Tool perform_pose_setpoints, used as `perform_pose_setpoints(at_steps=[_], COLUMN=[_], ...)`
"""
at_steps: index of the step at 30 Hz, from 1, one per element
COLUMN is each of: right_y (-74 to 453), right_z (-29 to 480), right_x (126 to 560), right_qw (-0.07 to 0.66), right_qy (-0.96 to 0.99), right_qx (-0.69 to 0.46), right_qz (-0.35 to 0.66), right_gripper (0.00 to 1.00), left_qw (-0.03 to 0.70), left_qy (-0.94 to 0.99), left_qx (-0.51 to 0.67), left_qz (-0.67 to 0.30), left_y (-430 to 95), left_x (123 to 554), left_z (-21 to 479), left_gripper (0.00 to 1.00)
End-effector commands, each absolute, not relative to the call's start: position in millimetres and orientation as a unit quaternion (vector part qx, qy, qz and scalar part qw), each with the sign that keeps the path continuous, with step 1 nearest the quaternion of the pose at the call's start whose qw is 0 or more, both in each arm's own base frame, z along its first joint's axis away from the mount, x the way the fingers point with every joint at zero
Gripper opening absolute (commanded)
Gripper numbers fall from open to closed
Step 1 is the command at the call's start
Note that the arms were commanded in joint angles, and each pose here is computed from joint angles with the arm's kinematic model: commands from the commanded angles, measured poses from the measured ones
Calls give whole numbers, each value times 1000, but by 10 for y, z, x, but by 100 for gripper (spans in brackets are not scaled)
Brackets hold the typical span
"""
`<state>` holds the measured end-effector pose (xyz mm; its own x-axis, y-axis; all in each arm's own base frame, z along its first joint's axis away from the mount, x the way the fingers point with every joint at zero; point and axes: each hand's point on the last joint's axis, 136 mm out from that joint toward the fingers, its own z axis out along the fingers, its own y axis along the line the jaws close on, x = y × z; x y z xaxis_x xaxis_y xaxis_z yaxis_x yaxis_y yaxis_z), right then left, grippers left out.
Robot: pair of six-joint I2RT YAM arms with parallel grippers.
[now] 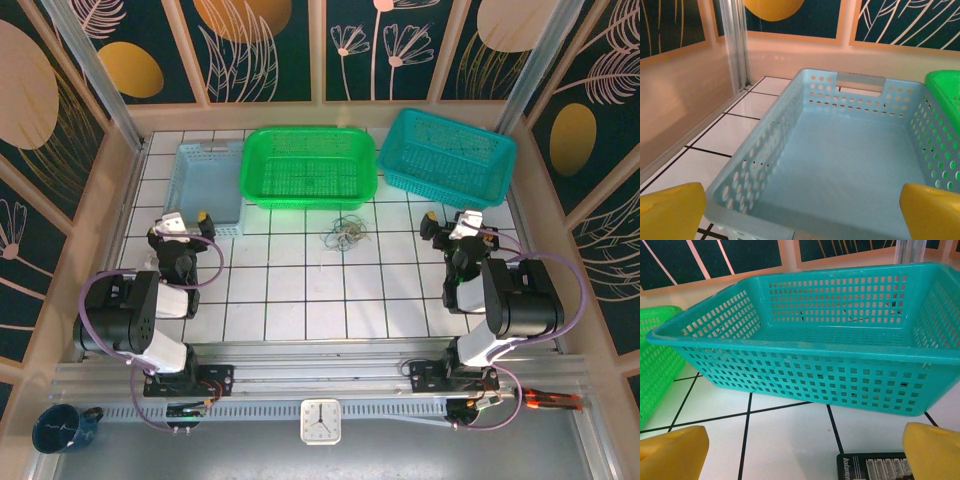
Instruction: Untangle the cables
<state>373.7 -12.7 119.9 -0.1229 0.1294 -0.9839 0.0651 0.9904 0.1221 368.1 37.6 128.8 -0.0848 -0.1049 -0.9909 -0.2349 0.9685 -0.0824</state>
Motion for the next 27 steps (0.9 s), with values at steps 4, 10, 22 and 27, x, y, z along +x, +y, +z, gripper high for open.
perform_pose_setpoints(at_steps=[4, 10, 22, 27], right_y=[-148, -217, -559, -132], right_z=[1295, 1566, 2185, 2367], right_x=[3764, 3693, 3737, 3900], right_qw=[669, 679, 616, 578], right_qy=[740, 729, 728, 780], right_qx=[64, 84, 295, 203], right_qz=[22, -2, 57, 131], right_gripper=[99, 99, 99, 99], left_qw=[689, 682, 649, 617], left_qy=[715, 722, 740, 753], left_qx=[-110, -114, -161, -164], left_qz=[36, 42, -76, -160], left_y=[339, 358, 151, -79], left_x=[3659, 3689, 3790, 3813], left_z=[1428, 1612, 2099, 2260], left_gripper=[99, 99, 99, 99])
